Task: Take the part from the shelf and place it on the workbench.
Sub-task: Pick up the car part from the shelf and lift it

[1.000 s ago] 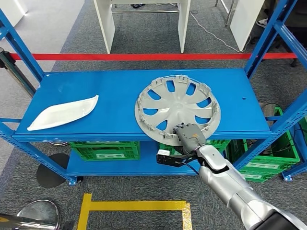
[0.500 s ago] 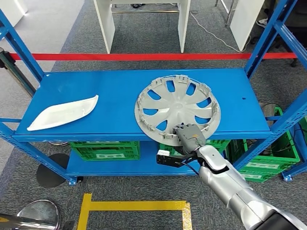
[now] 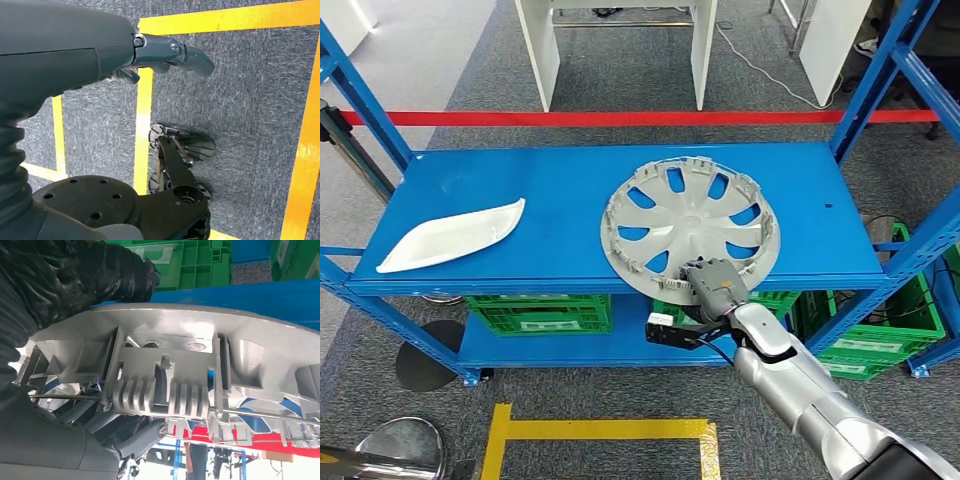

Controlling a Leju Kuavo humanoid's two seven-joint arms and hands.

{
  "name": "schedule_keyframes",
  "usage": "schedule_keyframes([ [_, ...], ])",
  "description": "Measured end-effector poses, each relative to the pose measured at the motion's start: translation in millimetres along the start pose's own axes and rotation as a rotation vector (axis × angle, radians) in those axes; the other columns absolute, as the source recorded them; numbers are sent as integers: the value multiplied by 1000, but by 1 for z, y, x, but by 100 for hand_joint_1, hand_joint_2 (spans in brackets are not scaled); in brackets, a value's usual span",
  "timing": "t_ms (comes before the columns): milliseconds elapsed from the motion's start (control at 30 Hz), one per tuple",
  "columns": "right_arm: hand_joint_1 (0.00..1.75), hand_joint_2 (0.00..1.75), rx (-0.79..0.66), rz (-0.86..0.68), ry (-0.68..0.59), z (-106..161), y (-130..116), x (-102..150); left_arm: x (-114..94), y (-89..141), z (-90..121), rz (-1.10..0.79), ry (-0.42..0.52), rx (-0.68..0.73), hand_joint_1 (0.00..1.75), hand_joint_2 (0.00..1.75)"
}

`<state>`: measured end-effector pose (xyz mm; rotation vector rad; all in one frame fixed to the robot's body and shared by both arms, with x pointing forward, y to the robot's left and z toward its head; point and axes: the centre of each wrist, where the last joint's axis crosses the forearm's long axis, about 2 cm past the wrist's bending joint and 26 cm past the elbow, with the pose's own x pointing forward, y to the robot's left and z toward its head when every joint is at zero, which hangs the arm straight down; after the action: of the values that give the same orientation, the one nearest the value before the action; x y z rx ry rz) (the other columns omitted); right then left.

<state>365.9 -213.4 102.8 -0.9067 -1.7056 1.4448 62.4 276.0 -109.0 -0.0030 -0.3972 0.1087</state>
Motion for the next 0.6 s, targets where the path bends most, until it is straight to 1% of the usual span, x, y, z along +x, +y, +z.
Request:
schedule_keyframes([
  [533,175,175,-3,-4,-4,0,0,0,0,0,0,1,-2,2,0,175],
  [567,175,175,-23,-35,-16,2,2,5,0,0,0,8,-8,9,0,175],
  [600,175,175,-72,-86,-37,7,5,11,-1,0,0,19,-19,20,0,175],
])
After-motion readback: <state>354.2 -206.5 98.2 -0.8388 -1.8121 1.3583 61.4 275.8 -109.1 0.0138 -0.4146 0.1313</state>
